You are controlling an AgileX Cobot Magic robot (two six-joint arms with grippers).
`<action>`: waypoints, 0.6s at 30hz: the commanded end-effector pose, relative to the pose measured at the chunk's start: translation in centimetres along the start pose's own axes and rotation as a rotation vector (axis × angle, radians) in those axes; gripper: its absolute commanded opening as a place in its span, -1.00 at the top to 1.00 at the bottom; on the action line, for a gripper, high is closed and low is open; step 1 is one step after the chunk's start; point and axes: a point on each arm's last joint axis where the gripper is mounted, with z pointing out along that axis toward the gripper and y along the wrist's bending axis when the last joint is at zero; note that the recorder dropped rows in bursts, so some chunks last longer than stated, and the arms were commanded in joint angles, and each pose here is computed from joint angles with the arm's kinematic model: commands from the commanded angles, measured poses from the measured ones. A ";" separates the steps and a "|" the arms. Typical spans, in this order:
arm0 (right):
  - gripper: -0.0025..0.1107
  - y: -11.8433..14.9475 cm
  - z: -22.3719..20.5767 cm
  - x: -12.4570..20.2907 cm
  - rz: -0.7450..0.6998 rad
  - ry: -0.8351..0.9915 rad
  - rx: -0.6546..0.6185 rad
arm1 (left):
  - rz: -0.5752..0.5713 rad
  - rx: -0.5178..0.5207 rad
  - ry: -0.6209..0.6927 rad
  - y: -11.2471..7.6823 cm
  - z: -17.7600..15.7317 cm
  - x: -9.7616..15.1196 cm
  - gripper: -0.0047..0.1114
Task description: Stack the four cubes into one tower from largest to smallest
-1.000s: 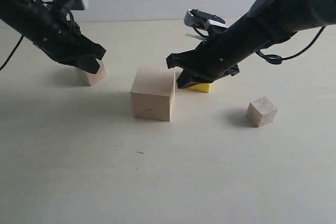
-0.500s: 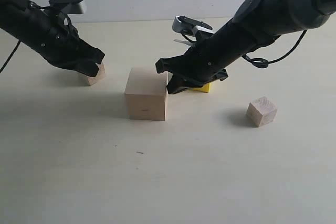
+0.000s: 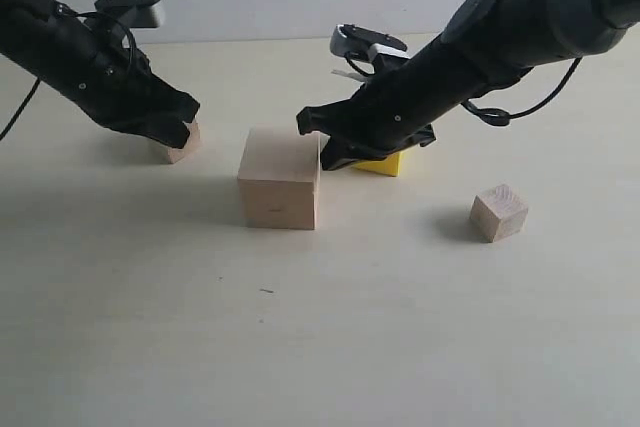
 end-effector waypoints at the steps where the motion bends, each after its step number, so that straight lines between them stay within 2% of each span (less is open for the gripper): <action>1: 0.96 0.4 -0.1 -0.5 -0.015 -0.036 -0.031 | 0.001 0.012 -0.004 -0.3 -0.4 0.0 0.92; 12: 0.96 0.4 -0.3 -0.4 -0.040 -0.026 -0.023 | 0.001 0.014 0.000 -0.4 -0.4 0.0 0.92; 14: 0.96 0.6 -1.3 -0.6 -0.050 -0.035 0.017 | 0.002 0.014 -0.002 -0.4 -0.5 0.0 0.92; 18: 0.96 2.3 -6.8 -2.0 -0.203 -0.157 0.140 | 0.004 0.013 -0.037 -0.8 -1.6 -0.3 0.92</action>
